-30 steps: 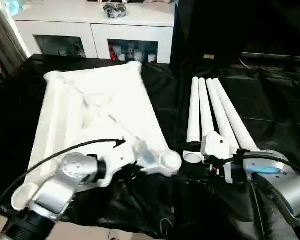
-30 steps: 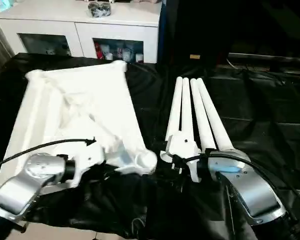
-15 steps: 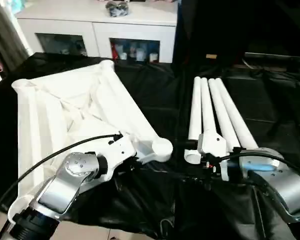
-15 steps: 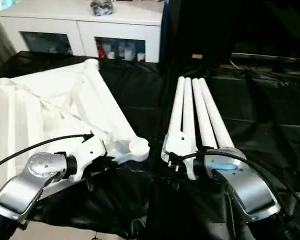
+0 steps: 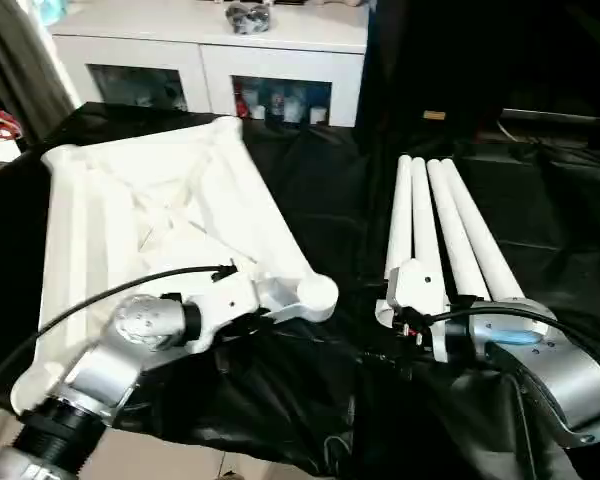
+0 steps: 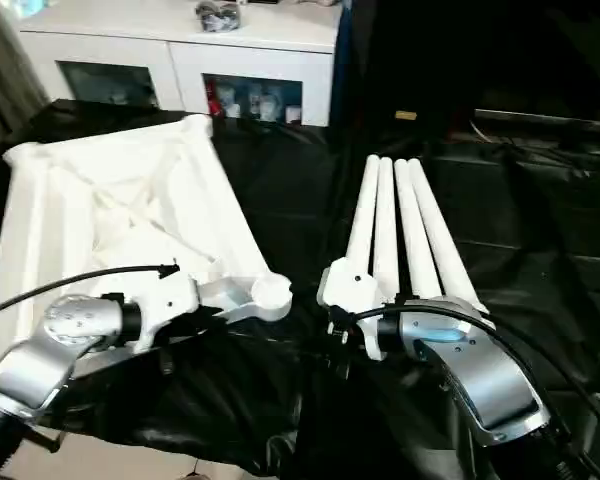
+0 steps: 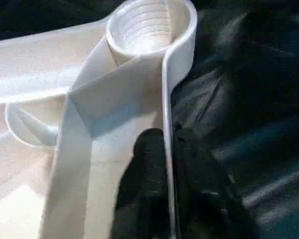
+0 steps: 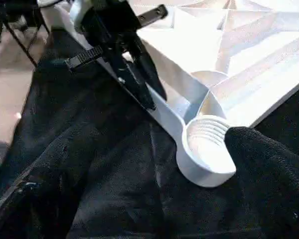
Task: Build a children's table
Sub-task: Move to table, then pick table leg
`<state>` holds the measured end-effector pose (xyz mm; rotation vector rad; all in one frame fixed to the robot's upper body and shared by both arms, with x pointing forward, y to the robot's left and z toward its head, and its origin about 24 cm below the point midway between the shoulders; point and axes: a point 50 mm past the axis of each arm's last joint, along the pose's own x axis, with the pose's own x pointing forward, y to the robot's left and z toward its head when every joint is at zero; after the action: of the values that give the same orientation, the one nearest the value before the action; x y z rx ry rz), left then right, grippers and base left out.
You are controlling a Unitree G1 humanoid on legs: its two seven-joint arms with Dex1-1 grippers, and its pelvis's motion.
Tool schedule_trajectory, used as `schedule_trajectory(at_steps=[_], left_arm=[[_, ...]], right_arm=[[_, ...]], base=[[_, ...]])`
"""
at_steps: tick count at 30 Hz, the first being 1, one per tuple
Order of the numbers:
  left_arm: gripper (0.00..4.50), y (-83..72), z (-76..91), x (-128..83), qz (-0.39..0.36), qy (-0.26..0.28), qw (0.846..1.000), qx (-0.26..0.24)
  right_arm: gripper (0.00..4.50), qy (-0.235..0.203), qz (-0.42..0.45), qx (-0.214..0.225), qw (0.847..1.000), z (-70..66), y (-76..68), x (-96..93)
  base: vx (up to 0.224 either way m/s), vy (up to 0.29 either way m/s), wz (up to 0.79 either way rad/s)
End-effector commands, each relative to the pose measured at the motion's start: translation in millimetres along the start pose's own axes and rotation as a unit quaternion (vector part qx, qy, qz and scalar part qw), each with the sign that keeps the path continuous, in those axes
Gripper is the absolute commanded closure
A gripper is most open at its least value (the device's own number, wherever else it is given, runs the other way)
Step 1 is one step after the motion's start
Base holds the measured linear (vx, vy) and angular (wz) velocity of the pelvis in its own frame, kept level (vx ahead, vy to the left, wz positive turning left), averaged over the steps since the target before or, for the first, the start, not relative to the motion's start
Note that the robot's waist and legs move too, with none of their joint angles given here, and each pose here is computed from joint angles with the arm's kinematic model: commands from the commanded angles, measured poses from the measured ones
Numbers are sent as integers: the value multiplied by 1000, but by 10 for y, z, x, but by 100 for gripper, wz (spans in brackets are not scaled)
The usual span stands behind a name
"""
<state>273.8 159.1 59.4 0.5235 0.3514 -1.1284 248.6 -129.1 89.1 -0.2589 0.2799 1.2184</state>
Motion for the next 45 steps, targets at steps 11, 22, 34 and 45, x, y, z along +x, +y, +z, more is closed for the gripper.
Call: schedule_trajectory(at_steps=[11,22,34,45], left_arm=[[284,-8,405,-443,41,-90,995,-17],[201,-122,411,-487,44,-70,997,-14],[180,-149,423,-476,24,-62,998,-12],[180,-150,423,-434,13,-61,998,-15]], right_arm=[[0,-99,-217,132,962,257,-517,161],[0,19,-389,207,898,97,-796,354],[0,63,-450,282,845,48,-866,260],[0,97,-412,341,839,-133,-783,337]], base=[[0,0,0],[0,0,0],[0,0,0],[0,0,0]])
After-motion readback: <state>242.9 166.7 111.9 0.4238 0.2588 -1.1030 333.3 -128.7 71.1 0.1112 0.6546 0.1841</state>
